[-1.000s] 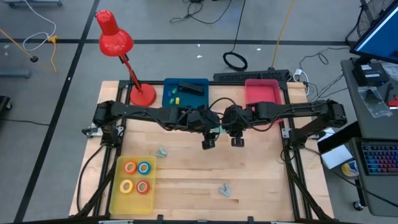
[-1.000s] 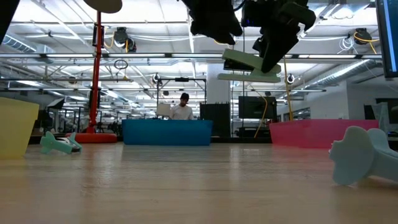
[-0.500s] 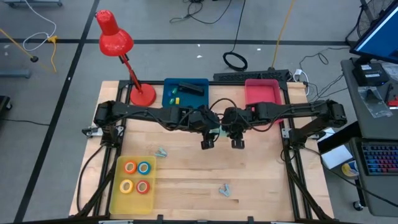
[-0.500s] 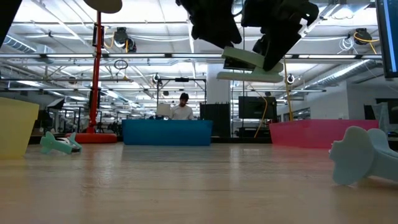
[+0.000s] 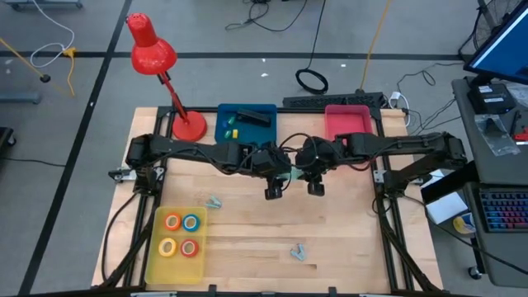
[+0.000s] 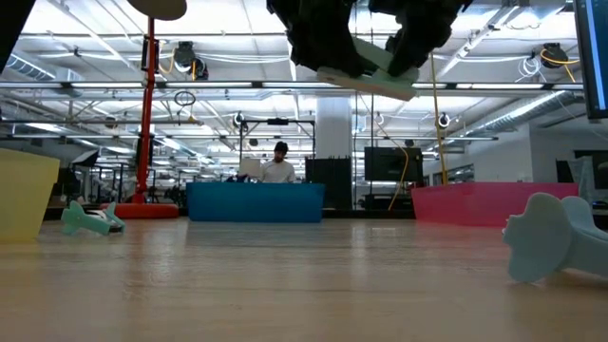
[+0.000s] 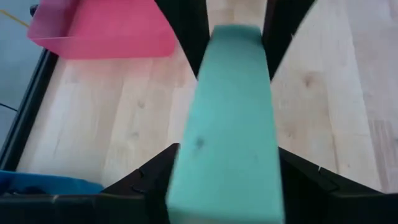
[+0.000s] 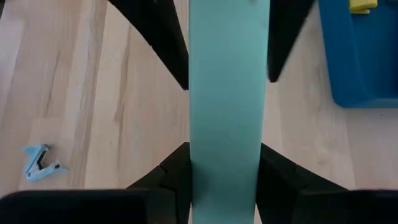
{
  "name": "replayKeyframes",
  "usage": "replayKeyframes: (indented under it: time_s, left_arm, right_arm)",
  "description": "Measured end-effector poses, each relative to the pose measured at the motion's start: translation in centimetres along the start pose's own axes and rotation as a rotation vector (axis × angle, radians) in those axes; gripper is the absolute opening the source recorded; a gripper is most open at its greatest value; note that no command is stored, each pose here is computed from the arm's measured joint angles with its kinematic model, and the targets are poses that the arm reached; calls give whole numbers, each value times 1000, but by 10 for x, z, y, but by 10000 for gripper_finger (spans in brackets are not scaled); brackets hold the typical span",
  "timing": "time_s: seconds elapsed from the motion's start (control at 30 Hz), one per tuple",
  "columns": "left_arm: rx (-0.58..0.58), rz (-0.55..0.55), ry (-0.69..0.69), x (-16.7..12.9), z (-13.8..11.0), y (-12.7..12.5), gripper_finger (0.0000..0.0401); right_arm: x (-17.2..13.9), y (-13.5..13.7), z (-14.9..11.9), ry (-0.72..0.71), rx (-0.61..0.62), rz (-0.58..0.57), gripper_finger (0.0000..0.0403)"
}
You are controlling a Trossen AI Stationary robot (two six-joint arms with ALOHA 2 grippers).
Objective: Pick and place Stapler, Stapler remover, tape
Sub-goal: Put the light blue stapler into the blue bin
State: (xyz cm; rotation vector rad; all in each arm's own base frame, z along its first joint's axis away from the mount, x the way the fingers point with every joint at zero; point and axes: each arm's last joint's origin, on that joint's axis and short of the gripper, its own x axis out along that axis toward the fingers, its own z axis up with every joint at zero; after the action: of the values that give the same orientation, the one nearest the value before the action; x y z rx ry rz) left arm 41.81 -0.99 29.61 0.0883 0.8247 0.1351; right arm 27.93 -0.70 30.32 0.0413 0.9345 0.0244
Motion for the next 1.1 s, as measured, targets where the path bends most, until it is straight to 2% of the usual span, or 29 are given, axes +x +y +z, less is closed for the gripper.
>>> replayKeyframes:
  time_s: [0.47,0.7,0.8,0.97,1.1]
  left_arm:
    - [-75,-41,-117,-5,12,3,223]
    - [-85,-43,-112,-5,11,3,221]
    - [-82,-45,-93,-4,10,3,199]
    - [-67,-72,-90,-4,9,2,123]
    - [-73,-107,-91,-4,9,4,123]
  right_arm:
    - [1,2,-4,41,3,1,118]
    - [1,3,-4,39,6,4,118]
    - [2,3,-3,33,6,4,117]
    - [2,4,-3,34,-7,12,118]
    - [2,4,-3,34,9,16,125]
